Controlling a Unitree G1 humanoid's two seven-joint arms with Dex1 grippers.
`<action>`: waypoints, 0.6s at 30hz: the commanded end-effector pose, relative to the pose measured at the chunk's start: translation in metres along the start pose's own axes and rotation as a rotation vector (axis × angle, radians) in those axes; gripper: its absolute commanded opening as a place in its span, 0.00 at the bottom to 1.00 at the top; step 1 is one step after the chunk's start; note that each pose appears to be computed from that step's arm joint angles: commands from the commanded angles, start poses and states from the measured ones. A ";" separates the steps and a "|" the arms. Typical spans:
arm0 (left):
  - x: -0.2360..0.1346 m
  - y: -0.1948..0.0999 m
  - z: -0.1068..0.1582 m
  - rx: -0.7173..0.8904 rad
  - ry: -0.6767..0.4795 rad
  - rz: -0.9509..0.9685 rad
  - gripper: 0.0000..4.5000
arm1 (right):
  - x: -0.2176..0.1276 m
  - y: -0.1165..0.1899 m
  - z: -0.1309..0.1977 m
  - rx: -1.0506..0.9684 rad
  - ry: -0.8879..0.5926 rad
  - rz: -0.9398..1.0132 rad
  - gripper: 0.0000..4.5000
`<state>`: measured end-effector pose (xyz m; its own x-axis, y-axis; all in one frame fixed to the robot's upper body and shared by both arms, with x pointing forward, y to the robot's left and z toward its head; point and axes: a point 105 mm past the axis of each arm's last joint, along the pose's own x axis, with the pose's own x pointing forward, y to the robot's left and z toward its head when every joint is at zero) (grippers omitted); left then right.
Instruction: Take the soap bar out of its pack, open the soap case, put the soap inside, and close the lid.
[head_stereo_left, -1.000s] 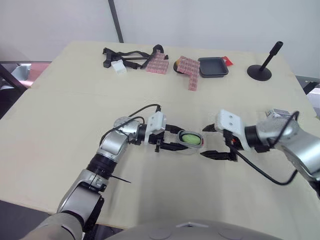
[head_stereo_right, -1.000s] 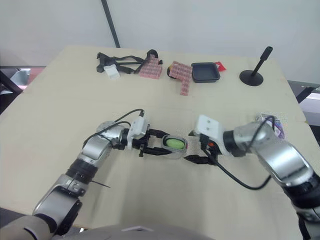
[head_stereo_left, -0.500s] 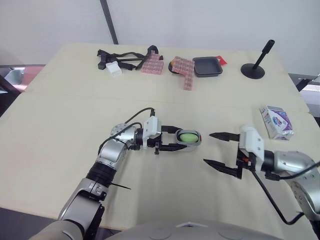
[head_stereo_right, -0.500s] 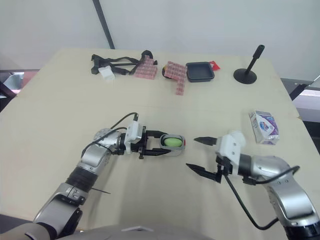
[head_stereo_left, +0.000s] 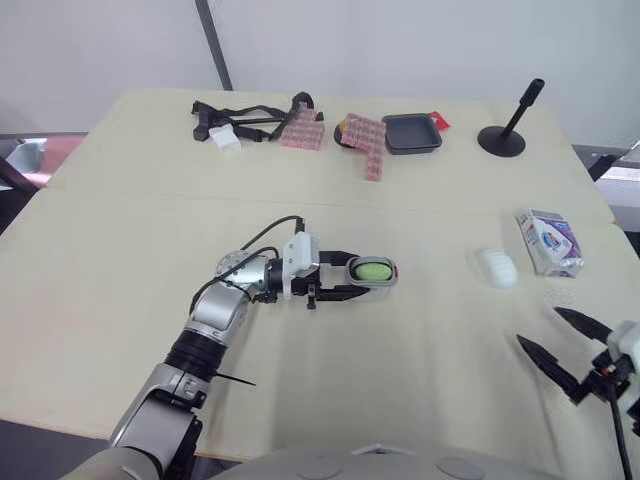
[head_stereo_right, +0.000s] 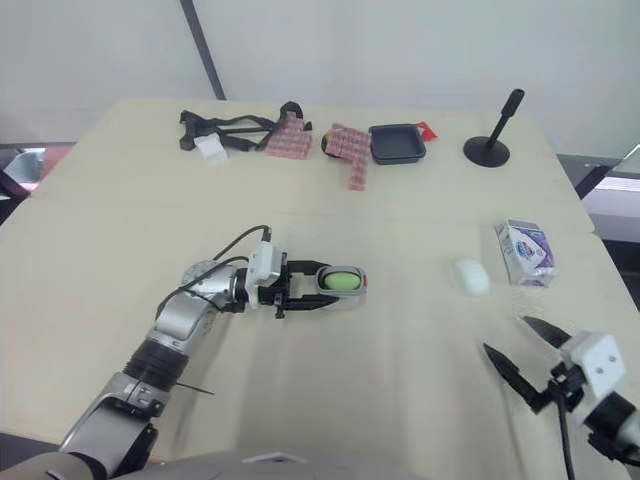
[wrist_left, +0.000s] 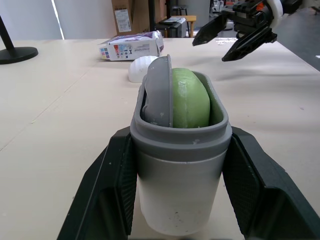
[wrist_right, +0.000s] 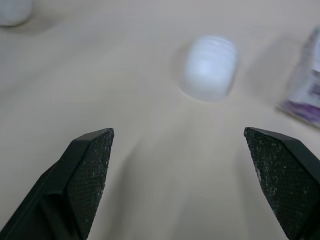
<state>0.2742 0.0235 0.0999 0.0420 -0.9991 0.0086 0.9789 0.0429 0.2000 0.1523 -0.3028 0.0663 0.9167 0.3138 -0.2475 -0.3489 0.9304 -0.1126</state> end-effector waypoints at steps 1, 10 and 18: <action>-0.001 0.000 0.011 0.024 -0.026 0.010 0.42 | -0.014 -0.011 0.004 0.003 -0.024 -0.092 0.99; 0.000 0.003 0.016 0.012 -0.038 0.018 0.42 | -0.022 -0.021 0.007 0.069 -0.014 -0.167 0.99; 0.001 0.008 0.015 0.013 -0.030 0.025 0.42 | -0.002 -0.047 0.054 0.151 0.044 -0.223 0.99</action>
<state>0.2748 0.0209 0.1037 0.0525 -0.9986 0.0075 0.9817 0.0530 0.1827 0.1768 -0.3388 0.1126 0.9540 0.0991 -0.2830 -0.1126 0.9931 -0.0317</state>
